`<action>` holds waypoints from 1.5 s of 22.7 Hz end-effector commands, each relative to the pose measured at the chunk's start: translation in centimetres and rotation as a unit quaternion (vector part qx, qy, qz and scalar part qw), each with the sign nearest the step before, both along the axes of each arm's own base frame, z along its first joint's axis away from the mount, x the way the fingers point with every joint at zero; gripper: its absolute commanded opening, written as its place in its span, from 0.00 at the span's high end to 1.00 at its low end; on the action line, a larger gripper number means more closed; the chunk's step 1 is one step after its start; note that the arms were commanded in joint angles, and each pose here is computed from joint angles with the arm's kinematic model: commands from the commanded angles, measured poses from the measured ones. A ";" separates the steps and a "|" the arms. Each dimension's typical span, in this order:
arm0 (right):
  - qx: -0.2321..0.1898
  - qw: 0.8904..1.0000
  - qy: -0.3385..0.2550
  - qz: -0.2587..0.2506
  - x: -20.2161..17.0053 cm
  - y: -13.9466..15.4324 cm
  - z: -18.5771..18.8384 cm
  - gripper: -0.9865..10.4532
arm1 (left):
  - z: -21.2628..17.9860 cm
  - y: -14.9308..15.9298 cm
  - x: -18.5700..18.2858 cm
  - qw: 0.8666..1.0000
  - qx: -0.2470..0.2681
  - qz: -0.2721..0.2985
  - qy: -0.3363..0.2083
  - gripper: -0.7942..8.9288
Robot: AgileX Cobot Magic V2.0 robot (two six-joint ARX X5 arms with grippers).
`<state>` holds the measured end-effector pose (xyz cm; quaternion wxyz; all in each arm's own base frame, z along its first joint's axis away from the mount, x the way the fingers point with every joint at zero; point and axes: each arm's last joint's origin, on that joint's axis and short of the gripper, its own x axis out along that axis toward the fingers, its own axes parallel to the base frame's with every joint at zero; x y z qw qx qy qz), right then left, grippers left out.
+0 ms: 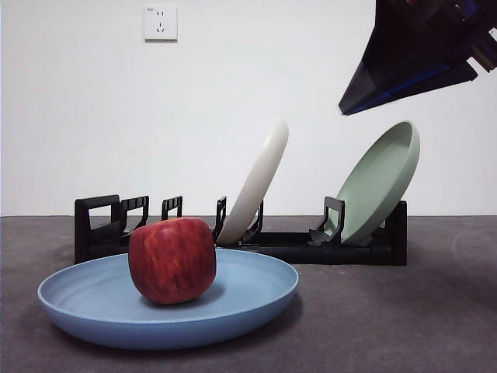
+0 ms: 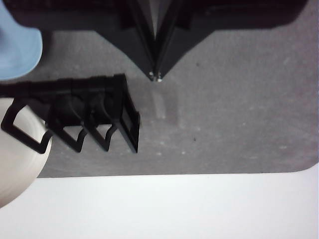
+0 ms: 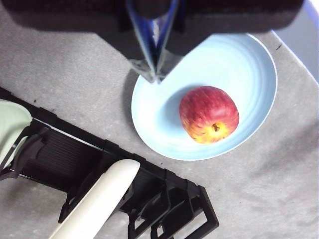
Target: Take the blue plate from the plate rack,put the plate on the table,take the apple from the table,put the apple in the plate
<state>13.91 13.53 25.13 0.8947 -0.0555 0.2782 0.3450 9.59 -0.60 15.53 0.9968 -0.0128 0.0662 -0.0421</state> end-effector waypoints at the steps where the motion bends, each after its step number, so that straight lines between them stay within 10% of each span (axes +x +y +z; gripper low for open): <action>1: -0.001 1.000 -0.004 0.001 0.0 0.0 0.0 0.91 | -0.7 0.1 0.0 1.000 0.007 0.005 0.018 0.92; 18: -0.001 1.000 -0.005 0.000 -0.4 -0.4 0.3 0.91 | -0.8 0.0 0.0 1.000 0.000 0.004 0.025 0.92; 25: -0.017 0.992 -0.111 -0.056 -0.4 -4.9 2.6 0.91 | -0.8 0.0 0.0 1.000 0.000 0.004 0.024 0.92; 34: 0.064 0.916 -0.314 -0.241 -3.4 -11.3 0.4 0.91 | -0.8 0.0 0.0 1.000 0.000 0.004 0.024 0.92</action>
